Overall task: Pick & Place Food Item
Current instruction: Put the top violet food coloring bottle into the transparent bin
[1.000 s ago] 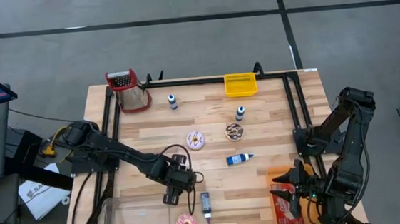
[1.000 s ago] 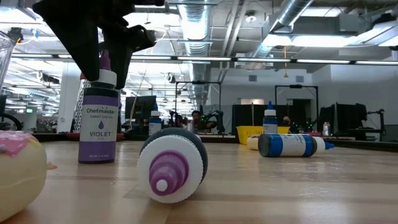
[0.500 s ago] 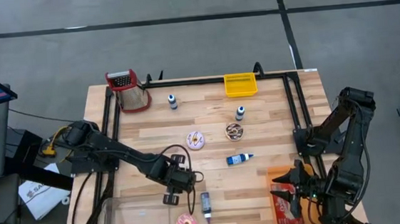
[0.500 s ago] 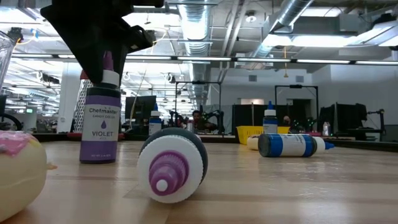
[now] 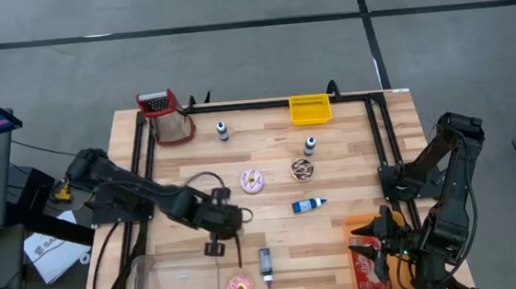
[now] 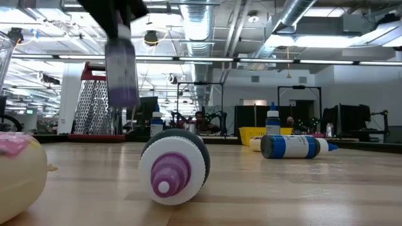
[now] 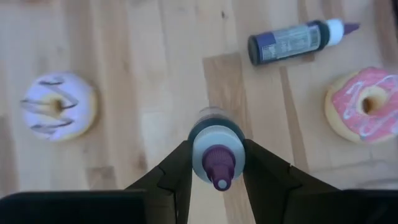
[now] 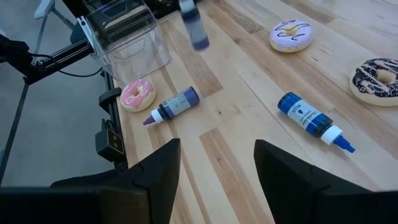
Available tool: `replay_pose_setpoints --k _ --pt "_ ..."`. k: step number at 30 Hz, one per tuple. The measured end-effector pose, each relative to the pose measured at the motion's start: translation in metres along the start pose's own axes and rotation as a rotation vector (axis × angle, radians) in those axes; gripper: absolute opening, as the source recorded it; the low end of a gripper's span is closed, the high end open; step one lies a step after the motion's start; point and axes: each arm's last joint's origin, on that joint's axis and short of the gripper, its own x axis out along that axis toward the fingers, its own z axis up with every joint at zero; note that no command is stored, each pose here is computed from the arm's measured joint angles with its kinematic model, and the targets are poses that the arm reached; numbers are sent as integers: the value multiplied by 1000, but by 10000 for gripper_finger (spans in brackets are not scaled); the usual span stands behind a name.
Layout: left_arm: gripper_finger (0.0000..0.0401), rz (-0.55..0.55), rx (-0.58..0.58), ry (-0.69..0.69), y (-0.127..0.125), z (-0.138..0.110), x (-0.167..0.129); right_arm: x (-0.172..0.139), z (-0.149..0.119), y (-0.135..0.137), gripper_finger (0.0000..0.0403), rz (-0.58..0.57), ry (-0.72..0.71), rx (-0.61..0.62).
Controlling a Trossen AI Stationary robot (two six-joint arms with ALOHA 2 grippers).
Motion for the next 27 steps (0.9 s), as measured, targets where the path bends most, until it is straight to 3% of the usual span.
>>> replay_pose_setpoints --k 7,13,27 --pt "108 21 -141 3 16 -30 -60 0 0 0 198 -2 -15 -2" --pt "108 -52 -241 10 17 -54 -94 0 1 0 198 -3 -21 -3" --pt "108 -150 -390 87 -29 -87 -118 0 1 0 198 -2 -21 8"
